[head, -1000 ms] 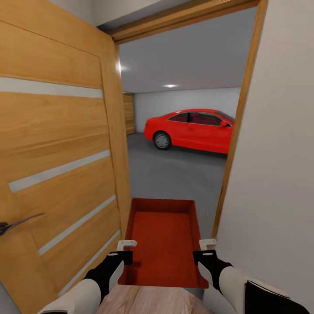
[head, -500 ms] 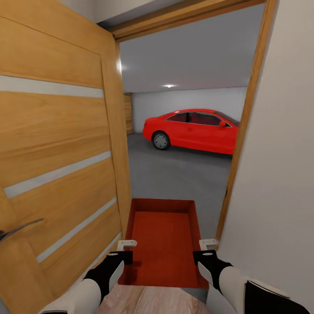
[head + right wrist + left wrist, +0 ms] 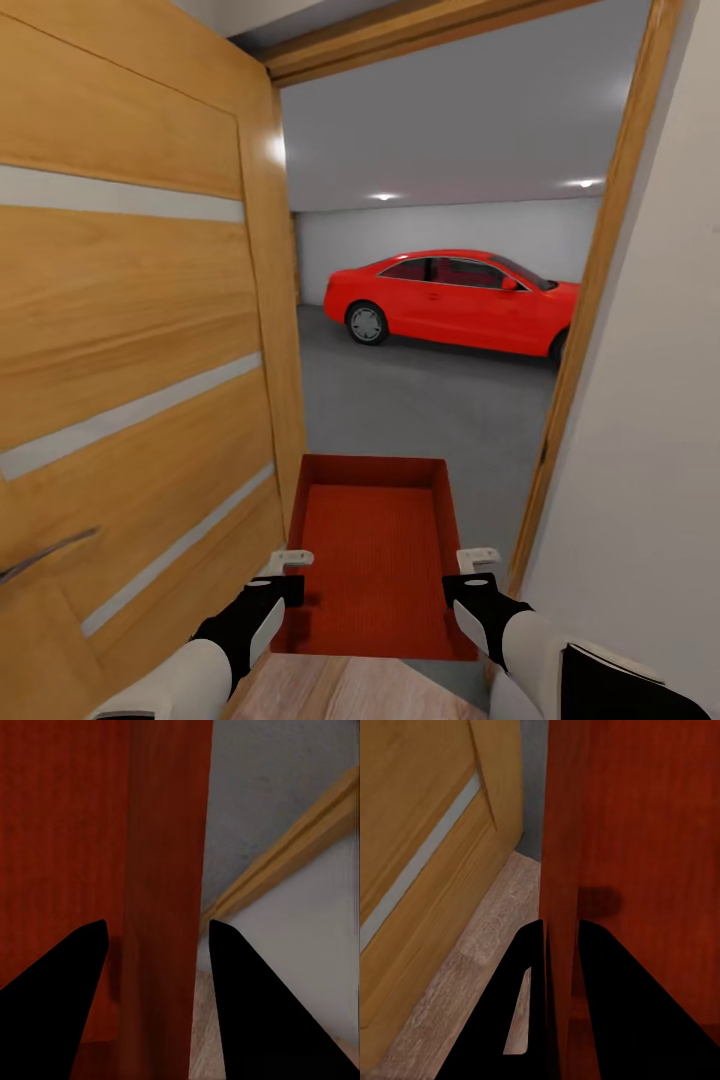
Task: Move the two storage containers from the living room to the garage. In the garage, place one container on the floor and stack the other container on top of it (either order is fine).
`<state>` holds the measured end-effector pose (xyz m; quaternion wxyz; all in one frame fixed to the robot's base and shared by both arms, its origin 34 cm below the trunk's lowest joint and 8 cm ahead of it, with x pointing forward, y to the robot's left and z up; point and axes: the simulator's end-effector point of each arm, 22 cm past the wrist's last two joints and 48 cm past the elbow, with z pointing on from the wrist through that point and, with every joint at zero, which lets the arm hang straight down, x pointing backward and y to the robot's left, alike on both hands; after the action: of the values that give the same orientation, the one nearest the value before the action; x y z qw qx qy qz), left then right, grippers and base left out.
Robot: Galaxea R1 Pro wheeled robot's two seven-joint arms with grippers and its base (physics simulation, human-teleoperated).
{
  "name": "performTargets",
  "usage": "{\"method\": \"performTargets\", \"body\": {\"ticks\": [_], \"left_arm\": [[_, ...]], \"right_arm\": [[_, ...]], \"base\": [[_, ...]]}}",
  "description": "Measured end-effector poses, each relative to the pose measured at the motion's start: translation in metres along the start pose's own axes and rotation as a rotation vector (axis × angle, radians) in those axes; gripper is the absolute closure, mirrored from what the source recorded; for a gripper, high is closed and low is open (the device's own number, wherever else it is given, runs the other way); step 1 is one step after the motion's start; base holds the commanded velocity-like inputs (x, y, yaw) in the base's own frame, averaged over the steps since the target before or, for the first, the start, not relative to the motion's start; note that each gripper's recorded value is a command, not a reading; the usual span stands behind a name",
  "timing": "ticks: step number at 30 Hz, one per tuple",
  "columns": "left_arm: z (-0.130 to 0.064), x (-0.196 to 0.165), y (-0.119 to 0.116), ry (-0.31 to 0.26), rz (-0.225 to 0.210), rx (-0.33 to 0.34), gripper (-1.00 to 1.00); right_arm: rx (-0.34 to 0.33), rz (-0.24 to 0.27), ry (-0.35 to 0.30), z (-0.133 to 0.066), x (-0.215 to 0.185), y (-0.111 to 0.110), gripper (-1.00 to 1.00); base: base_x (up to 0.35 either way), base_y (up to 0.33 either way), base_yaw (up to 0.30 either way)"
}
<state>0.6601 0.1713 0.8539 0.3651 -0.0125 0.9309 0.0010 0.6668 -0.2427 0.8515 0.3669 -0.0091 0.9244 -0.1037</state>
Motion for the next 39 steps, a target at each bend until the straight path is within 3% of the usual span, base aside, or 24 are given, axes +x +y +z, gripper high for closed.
{"method": "performTargets", "body": {"ticks": [21,39], "left_arm": [[0.0000,-0.0003,-0.0001,-0.001,0.000,0.000,1.00],[0.0000,0.0000,0.0004,0.000,0.000,0.000,1.00]], "right_arm": [[0.000,0.000,-0.001,0.0001,-0.0002,-0.0001,1.00],[0.000,0.000,0.000,-0.0002,0.0001,0.0004,1.00]], "base": [[0.004,0.004,-0.211],[0.160,0.219,-0.051]]}}
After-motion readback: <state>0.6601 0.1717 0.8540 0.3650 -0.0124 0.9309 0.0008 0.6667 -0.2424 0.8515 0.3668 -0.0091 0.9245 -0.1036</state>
